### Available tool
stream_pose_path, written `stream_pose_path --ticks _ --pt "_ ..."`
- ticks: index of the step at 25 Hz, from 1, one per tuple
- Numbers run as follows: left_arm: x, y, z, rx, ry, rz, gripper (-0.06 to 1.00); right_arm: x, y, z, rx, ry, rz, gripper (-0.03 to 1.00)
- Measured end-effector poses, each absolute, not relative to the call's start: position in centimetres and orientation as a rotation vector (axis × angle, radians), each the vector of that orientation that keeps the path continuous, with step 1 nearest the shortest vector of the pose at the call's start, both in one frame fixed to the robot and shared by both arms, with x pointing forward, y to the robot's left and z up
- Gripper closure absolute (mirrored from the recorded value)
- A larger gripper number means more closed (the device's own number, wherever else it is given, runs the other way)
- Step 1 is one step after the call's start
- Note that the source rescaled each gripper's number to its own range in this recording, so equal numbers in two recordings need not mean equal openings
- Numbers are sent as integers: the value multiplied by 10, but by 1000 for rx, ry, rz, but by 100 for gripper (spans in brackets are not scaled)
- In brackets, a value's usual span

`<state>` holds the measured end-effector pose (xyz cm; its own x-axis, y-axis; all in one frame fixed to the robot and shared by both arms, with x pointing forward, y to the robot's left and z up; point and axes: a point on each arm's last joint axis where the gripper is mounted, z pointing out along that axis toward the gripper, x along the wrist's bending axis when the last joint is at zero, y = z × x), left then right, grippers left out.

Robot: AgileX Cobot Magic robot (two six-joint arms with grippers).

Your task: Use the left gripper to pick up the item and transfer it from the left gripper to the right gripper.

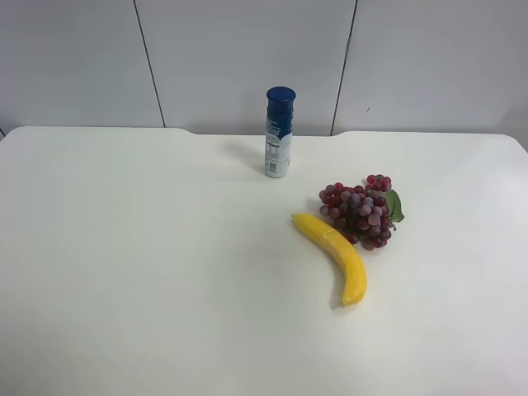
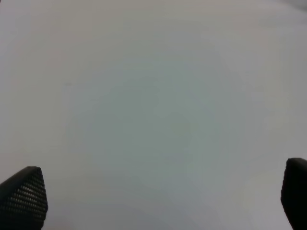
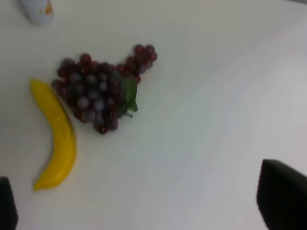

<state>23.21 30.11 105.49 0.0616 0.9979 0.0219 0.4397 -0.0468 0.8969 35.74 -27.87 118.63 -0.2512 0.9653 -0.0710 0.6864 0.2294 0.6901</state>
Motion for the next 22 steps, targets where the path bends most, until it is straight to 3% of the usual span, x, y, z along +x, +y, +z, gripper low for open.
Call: stream_pose_path --ticks 13,22 --pt "232 301 1055 1591 1475 942 -5 263 -293 1074 1514 2015 746 -3" --pt "232 301 1055 1591 1475 942 -5 226 -299 1064 1376 1829 925 -3"
